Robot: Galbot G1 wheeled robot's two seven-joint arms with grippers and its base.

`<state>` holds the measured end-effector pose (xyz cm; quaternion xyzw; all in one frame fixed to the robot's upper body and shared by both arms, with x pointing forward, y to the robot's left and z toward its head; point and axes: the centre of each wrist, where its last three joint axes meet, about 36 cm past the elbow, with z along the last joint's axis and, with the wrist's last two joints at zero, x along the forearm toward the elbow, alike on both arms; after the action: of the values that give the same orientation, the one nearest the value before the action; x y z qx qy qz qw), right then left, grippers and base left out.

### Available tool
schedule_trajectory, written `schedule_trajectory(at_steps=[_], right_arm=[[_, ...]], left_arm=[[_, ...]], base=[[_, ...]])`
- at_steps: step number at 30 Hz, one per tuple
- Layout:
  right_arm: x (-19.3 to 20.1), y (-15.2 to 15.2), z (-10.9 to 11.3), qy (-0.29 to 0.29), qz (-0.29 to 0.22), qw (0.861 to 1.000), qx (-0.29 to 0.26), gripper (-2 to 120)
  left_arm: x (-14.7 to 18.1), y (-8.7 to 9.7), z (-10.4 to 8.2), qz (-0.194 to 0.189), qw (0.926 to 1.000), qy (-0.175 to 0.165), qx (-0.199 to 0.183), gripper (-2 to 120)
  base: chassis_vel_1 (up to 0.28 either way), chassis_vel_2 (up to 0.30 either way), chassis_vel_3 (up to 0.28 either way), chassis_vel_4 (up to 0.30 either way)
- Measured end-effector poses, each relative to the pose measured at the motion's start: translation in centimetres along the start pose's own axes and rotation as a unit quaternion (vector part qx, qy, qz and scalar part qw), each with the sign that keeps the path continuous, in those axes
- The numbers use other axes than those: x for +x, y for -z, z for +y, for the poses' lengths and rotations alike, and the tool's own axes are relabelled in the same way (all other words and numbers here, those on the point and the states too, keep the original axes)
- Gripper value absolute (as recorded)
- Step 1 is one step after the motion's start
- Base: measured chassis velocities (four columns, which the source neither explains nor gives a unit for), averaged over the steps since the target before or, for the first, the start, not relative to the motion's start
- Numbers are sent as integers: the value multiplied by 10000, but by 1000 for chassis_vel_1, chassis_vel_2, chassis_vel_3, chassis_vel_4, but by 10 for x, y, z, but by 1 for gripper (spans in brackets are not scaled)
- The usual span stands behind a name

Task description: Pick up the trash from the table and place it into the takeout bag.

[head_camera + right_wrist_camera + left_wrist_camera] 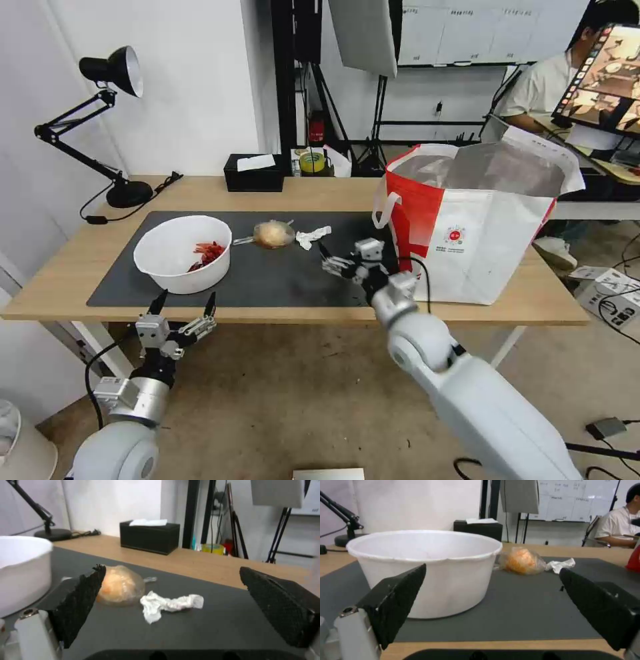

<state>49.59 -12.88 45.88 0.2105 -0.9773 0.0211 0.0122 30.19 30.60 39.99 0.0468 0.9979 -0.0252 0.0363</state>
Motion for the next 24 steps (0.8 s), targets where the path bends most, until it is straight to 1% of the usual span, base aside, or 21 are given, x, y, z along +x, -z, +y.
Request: schedule_trajectory(at_steps=[1, 2, 5, 6, 9, 10, 12, 13, 16, 24], right_arm=[[-17, 5, -2, -27, 70, 10000, 12, 100], [-17, 5, -2, -27, 70, 10000, 12, 100], [-54, 12, -11, -114, 275, 9995, 124, 100], [-54, 12, -11, -114, 275, 9995, 124, 100], [-83, 14, -20, -138, 505, 9984, 234, 100], [-83, 14, -20, -138, 505, 9984, 234, 100], [-96, 9, -25, -101, 734, 9969, 264, 100], [-96, 9, -25, -101, 734, 9969, 264, 100], [-110, 5, -28, 31, 1094, 9936, 291, 100], [-129, 0, -27, 203, 1433, 9892, 219, 100]], left_arm=[[0, -1, 0, 7, 10000, 5, 8, 100], [0, -1, 0, 7, 10000, 5, 8, 100], [1, -1, -1, 20, 10000, 4, 13, 100], [1, -1, -1, 20, 10000, 4, 13, 100], [0, -2, -1, 22, 10000, -5, 19, 100], [0, -2, -1, 22, 10000, -5, 19, 100], [0, -2, -2, 27, 10000, -12, 32, 100], [0, -2, -2, 27, 10000, -12, 32, 100], [0, -3, -3, 34, 10000, -18, 46, 100], [-1, -4, -4, 38, 10000, -27, 54, 100]], base=[[0, 0, 0, 0], [0, 0, 0, 0], [0, 0, 0, 0], [0, 0, 0, 0], [0, 0, 0, 0], [0, 0, 0, 0], [0, 0, 0, 0], [0, 0, 0, 0], [0, 0, 0, 0], [0, 0, 0, 0]])
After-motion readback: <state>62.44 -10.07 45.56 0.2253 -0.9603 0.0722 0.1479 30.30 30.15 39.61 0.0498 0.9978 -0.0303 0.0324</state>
